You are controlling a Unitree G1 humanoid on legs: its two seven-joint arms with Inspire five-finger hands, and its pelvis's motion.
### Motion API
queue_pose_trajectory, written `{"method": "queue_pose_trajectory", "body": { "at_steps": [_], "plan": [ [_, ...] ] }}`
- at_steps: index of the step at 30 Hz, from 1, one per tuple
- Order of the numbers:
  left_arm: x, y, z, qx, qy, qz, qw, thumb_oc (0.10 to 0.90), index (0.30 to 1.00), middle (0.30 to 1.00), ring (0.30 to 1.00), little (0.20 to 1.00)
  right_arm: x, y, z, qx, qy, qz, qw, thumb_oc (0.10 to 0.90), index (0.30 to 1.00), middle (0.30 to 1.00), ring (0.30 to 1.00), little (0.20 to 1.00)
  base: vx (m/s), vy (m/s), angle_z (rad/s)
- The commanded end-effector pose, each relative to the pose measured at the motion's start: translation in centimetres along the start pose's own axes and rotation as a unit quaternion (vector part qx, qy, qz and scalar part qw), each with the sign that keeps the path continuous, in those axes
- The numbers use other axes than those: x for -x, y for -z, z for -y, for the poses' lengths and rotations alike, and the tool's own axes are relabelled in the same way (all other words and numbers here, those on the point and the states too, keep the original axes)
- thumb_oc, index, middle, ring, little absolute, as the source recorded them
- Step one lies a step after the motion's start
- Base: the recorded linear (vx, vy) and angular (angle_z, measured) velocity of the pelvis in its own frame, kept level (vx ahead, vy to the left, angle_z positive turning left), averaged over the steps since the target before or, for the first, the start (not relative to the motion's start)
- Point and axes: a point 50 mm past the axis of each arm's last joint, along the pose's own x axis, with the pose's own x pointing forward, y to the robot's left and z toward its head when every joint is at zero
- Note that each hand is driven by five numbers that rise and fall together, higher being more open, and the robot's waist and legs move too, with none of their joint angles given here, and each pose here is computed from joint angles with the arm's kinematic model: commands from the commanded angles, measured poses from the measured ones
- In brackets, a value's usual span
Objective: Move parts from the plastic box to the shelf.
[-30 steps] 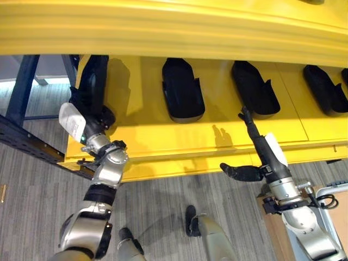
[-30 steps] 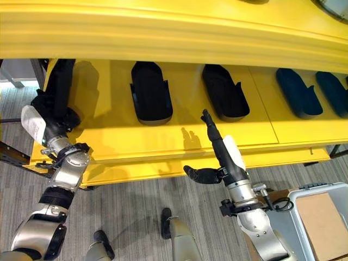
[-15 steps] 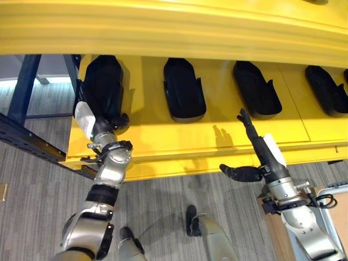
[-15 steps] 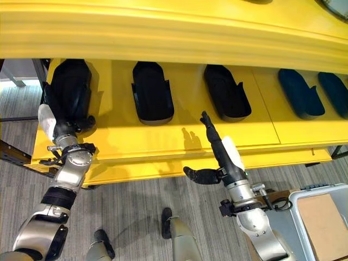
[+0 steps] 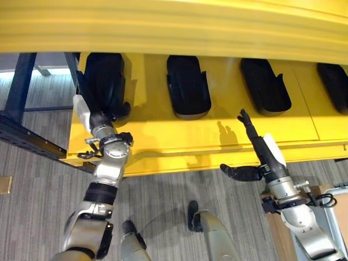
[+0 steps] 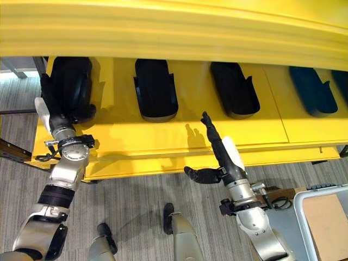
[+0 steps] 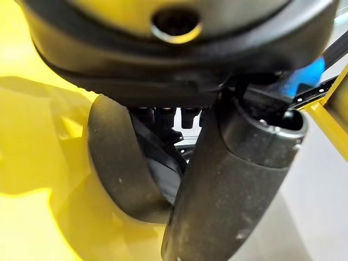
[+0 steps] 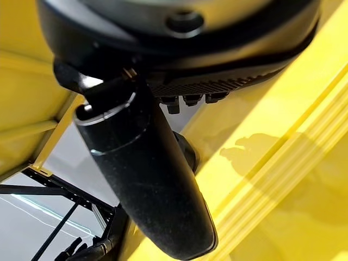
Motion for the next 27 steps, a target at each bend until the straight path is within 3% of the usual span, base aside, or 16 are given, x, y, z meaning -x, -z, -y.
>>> {"method": "queue_pose_trajectory", "body": {
  "at_steps": [1, 15, 27],
  "plan": [
    [-0.7, -5.0, -0.8, 0.076, -0.014, 0.105, 0.991, 0.9, 1.0, 1.0, 1.0, 1.0, -1.5, -4.6, 3.3, 0.025, 0.069, 0.131, 0.989, 0.9, 1.0, 1.0, 1.0, 1.0, -0.08, 0.006, -0.01],
    [0.5, -10.8, -4.4, 0.117, -0.066, 0.258, 0.957, 0.9, 1.0, 1.0, 1.0, 1.0, -1.8, -5.1, 3.8, 0.034, 0.08, 0.147, 0.985, 0.9, 1.0, 1.0, 1.0, 1.0, 0.0, 0.0, 0.0],
    [1.7, -12.5, -6.7, 0.121, -0.084, 0.323, 0.935, 0.9, 1.0, 1.0, 1.0, 1.0, -1.7, -5.5, 4.0, 0.041, 0.078, 0.157, 0.984, 0.9, 1.0, 1.0, 1.0, 1.0, 0.0, 0.0, 0.0]
  ]
}}
